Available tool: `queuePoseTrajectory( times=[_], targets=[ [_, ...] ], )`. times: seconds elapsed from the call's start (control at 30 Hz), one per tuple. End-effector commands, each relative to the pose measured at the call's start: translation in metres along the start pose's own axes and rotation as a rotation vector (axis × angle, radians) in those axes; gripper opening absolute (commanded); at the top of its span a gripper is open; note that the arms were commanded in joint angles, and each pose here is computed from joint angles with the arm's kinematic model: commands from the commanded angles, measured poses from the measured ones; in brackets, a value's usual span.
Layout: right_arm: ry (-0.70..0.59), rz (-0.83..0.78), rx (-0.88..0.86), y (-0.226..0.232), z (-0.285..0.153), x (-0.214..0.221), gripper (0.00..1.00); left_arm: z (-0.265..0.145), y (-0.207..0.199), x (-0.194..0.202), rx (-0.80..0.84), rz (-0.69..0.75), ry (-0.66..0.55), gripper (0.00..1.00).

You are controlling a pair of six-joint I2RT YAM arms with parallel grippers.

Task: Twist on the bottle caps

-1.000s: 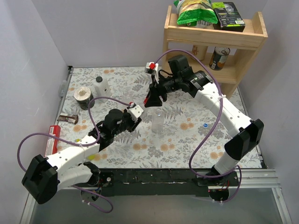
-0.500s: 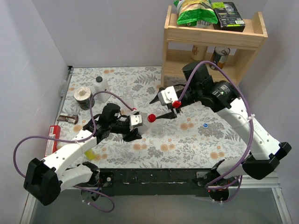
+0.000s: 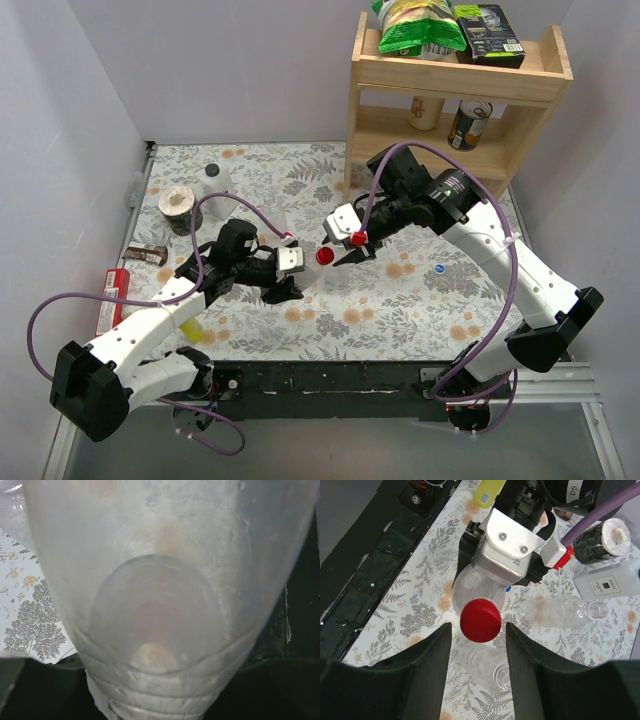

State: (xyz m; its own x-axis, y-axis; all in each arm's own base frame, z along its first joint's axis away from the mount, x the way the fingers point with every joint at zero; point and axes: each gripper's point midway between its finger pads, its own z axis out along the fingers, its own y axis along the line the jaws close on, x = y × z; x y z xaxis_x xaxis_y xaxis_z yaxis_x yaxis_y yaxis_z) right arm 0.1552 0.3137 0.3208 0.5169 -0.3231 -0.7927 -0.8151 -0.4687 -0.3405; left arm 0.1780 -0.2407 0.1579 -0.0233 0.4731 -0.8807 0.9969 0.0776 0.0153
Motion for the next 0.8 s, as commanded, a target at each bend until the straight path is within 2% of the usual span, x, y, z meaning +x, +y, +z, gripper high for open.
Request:
queuePoseTrajectory(
  times=[0.0, 0.13, 0.43, 0.5, 0.63, 0.7, 0.77],
  targets=[
    [-0.002, -0.009, -0.021, 0.006, 0.001, 0.0, 0.52, -0.005, 0.003, -0.019, -0.006, 0.039, -0.047, 0.0],
    [-0.004, -0.005, -0.017, 0.004, 0.002, 0.0, 0.48, -0.004, 0.005, -0.021, -0.008, 0.041, -0.05, 0.0],
    [-0.014, 0.001, -0.014, 0.005, 0.008, 0.003, 0.49, -0.001, 0.009, -0.022, -0.02, 0.041, -0.05, 0.0],
    [-0.02, 0.009, -0.013, 0.004, 0.009, 0.002, 0.44, -0.001, 0.01, -0.022, -0.02, 0.04, -0.051, 0.0],
    [-0.026, 0.098, 0.015, -0.002, 0.01, 0.001, 0.33, 0.0, 0.016, -0.021, -0.057, 0.048, -0.046, 0.0],
    [-0.026, 0.171, 0.045, -0.009, 0.01, 0.003, 0.29, -0.003, 0.031, -0.017, -0.151, 0.03, -0.022, 0.0],
    [-0.063, 0.312, 0.068, -0.016, 0.01, 0.001, 0.27, -0.006, 0.048, -0.021, -0.259, 0.031, -0.038, 0.0]
  ],
)
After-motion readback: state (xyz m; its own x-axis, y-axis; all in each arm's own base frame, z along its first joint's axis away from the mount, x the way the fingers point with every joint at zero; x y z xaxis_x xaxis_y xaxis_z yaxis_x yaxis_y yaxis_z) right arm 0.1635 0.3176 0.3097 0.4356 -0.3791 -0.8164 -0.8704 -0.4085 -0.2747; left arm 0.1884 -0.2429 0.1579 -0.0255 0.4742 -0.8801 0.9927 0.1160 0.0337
